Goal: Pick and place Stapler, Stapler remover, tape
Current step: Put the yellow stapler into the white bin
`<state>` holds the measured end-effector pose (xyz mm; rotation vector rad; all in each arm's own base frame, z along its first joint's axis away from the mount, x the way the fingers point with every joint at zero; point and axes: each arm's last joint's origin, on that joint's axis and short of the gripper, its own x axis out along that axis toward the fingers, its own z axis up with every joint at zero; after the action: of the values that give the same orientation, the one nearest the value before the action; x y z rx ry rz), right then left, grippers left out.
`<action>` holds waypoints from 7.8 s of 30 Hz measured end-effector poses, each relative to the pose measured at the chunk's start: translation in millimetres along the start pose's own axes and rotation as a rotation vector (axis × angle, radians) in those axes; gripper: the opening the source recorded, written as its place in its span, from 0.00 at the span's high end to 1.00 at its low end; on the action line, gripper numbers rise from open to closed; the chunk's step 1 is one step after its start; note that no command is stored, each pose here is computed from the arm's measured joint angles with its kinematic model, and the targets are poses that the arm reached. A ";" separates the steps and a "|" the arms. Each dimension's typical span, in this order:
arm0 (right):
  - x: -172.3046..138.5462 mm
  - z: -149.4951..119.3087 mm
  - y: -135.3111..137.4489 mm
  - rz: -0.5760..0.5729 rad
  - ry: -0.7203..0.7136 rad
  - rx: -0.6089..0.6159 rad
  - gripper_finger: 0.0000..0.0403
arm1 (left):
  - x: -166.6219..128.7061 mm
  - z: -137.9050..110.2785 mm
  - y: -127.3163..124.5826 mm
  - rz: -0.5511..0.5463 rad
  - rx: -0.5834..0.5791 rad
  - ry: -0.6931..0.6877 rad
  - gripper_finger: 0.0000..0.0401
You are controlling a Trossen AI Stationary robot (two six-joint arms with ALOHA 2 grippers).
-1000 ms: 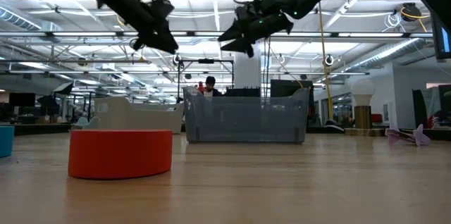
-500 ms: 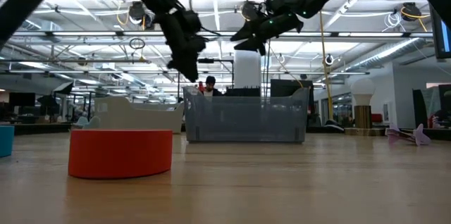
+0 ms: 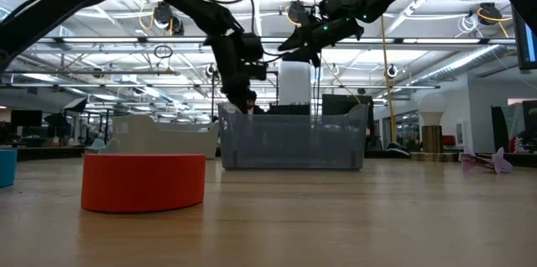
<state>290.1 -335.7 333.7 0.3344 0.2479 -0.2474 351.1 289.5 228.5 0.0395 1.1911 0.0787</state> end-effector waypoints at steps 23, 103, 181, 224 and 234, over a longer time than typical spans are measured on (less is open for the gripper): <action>0.4 -1.9 1.7 0.052 0.019 0.015 0.48 | 25.2 -12.0 5.1 0.047 0.088 0.141 0.77; 0.7 -2.0 1.7 0.053 0.020 0.045 0.48 | 38.3 -16.9 16.5 0.196 -0.761 0.241 0.40; 0.5 0.0 2.0 0.055 0.004 0.052 0.48 | 51.1 -5.4 15.2 0.082 -0.668 0.083 0.60; -1.7 -7.0 11.2 0.383 0.097 0.143 0.48 | -169.9 13.3 -202.7 0.081 -0.636 0.183 0.60; -1.4 -7.1 12.0 0.386 0.100 0.144 0.48 | -166.7 -74.4 -306.2 0.117 -1.025 0.367 0.54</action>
<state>290.6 -321.9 331.1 0.5300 0.2589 0.1331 233.0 -30.1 333.1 -0.8351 1.3913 0.8161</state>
